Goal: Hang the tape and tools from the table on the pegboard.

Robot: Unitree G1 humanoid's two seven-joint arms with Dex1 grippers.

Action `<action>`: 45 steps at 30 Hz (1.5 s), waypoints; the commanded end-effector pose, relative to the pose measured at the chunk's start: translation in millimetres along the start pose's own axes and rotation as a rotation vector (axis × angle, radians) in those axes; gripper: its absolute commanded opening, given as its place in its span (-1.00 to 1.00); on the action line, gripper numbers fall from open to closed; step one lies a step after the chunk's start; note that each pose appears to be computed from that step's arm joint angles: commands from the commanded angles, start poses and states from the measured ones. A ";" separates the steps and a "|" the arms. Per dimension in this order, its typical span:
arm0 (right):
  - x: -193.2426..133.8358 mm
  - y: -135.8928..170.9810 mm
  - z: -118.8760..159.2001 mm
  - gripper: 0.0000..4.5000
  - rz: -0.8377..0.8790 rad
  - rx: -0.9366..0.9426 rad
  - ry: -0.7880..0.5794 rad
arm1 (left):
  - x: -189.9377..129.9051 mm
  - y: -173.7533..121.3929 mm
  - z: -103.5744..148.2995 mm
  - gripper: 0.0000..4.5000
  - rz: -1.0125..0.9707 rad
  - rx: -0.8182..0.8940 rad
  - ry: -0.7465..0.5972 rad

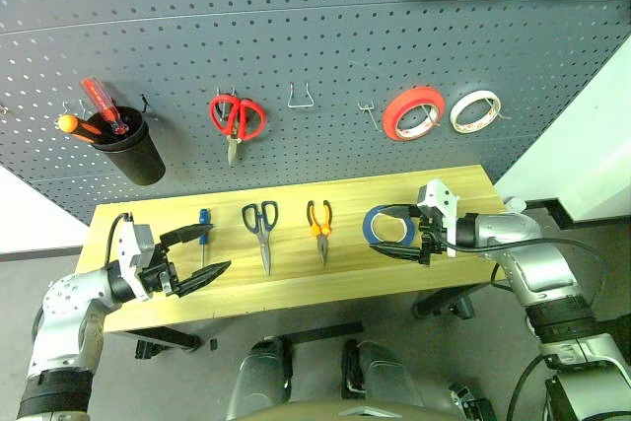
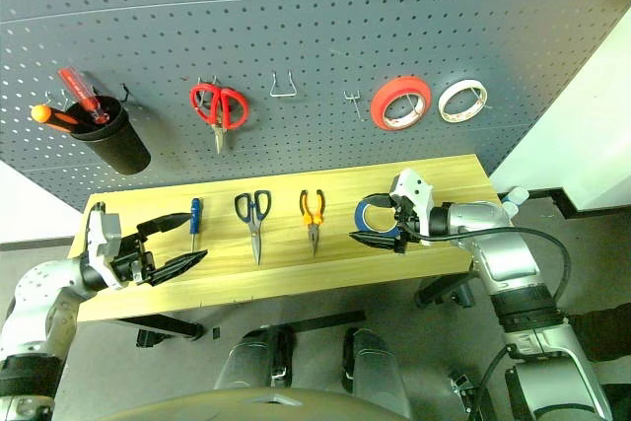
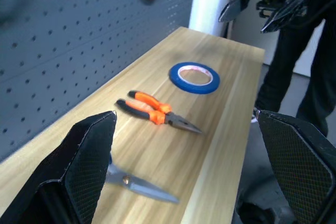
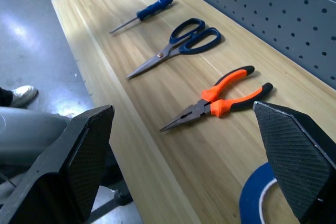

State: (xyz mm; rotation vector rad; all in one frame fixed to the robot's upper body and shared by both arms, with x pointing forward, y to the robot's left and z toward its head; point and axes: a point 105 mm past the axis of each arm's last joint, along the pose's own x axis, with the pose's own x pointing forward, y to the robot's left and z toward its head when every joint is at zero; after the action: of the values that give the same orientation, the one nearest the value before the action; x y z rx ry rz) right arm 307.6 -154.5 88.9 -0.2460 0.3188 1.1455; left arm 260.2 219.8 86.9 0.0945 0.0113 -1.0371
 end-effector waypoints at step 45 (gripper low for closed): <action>79.9 -49.2 -59.9 0.82 -0.199 -0.040 0.676 | 92.5 30.7 -32.3 1.00 -0.108 0.200 0.189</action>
State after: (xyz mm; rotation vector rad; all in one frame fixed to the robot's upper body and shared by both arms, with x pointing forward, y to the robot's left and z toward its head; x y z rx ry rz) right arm 378.5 -125.4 14.0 -0.6425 0.8186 0.8420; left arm 334.2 158.3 47.5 0.3586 0.1097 -1.1281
